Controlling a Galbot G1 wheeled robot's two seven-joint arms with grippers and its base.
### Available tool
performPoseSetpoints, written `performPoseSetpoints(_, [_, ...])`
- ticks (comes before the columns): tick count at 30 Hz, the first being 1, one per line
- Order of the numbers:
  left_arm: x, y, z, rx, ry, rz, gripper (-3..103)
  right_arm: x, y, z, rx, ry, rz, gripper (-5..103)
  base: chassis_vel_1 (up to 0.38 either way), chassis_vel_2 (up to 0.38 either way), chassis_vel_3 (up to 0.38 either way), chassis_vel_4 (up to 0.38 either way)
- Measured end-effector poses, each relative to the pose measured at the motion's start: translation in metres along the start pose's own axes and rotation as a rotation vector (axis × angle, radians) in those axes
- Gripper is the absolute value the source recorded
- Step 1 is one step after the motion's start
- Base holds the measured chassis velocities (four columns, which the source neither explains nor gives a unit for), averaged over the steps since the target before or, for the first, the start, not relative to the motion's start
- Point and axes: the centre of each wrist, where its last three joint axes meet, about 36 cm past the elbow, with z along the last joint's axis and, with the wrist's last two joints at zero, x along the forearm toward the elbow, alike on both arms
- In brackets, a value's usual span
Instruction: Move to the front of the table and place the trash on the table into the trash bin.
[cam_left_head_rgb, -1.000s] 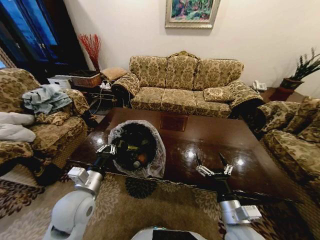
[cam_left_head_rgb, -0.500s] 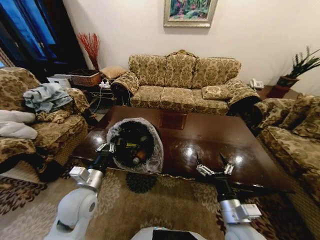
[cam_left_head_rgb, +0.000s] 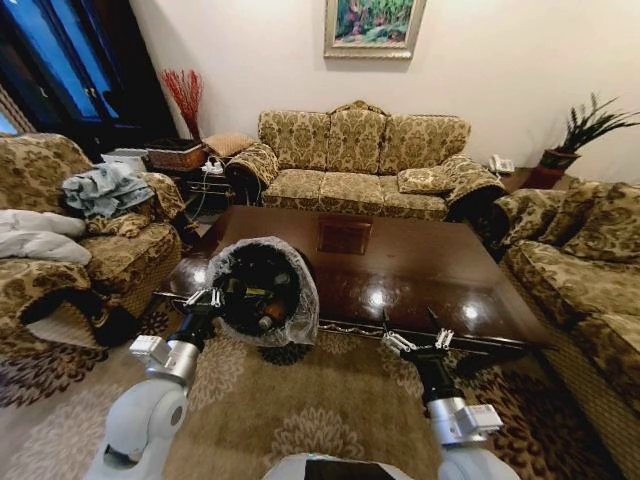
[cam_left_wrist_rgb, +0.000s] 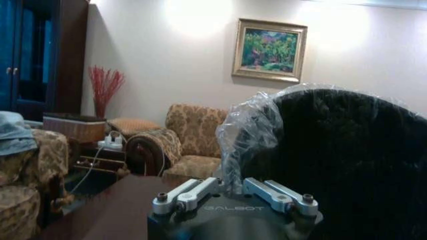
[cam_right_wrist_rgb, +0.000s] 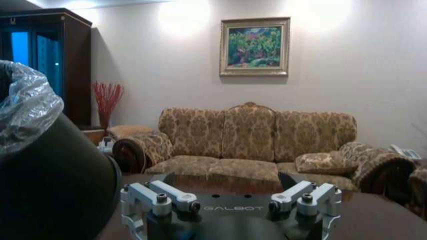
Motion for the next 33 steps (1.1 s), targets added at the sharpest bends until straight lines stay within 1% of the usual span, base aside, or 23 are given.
performPoseSetpoints(7, [0.001, 0.008, 0.006, -0.003, 0.021, -0.019, 2, -0.001, 0.000, 0.007, 0.000, 0.010, -0.001, 100, 0.149, -0.148, -0.139, 0.157])
performPoseSetpoints(10, [0.005, 0.017, 0.010, -0.017, 0.057, -0.030, 2, -0.001, -0.001, 0.011, 0.002, 0.015, -0.001, 100, 0.147, -0.155, -0.163, 0.135])
performPoseSetpoints(11, [0.005, 0.017, 0.010, -0.017, 0.057, -0.030, 2, -0.001, -0.001, 0.011, 0.002, 0.015, -0.001, 100, 0.157, -0.155, -0.159, 0.117])
performPoseSetpoints(14, [0.008, 0.029, 0.017, -0.024, 0.090, -0.043, 2, -0.002, -0.002, 0.015, 0.004, 0.021, 0.000, 100, 0.125, -0.147, -0.139, 0.136])
performPoseSetpoints(15, [0.008, 0.029, 0.017, -0.024, 0.090, -0.043, 2, -0.002, -0.002, 0.015, 0.004, 0.021, 0.000, 100, 0.106, -0.135, -0.128, 0.145])
performPoseSetpoints(18, [0.008, 0.042, 0.030, -0.022, 0.115, -0.065, 2, -0.004, -0.005, 0.021, 0.001, 0.031, 0.003, 100, 0.131, -0.122, -0.104, 0.143])
performPoseSetpoints(19, [0.008, 0.042, 0.030, -0.022, 0.115, -0.065, 2, -0.004, -0.005, 0.021, 0.001, 0.031, 0.003, 100, 0.125, -0.125, -0.101, 0.140])
performPoseSetpoints(24, [0.005, 0.051, 0.041, -0.016, 0.138, -0.080, 2, -0.010, -0.012, 0.033, 0.005, 0.051, 0.009, 100, 0.147, -0.138, -0.156, 0.127])
performPoseSetpoints(27, [-0.002, 0.058, 0.050, -0.019, 0.160, -0.086, 2, -0.016, -0.020, 0.045, 0.009, 0.078, 0.015, 100, 0.148, -0.145, -0.147, 0.153])
performPoseSetpoints(33, [-0.010, 0.060, 0.056, -0.019, 0.163, -0.099, 2, -0.027, -0.028, 0.055, 0.020, 0.096, 0.027, 100, 0.133, -0.129, -0.135, 0.139])
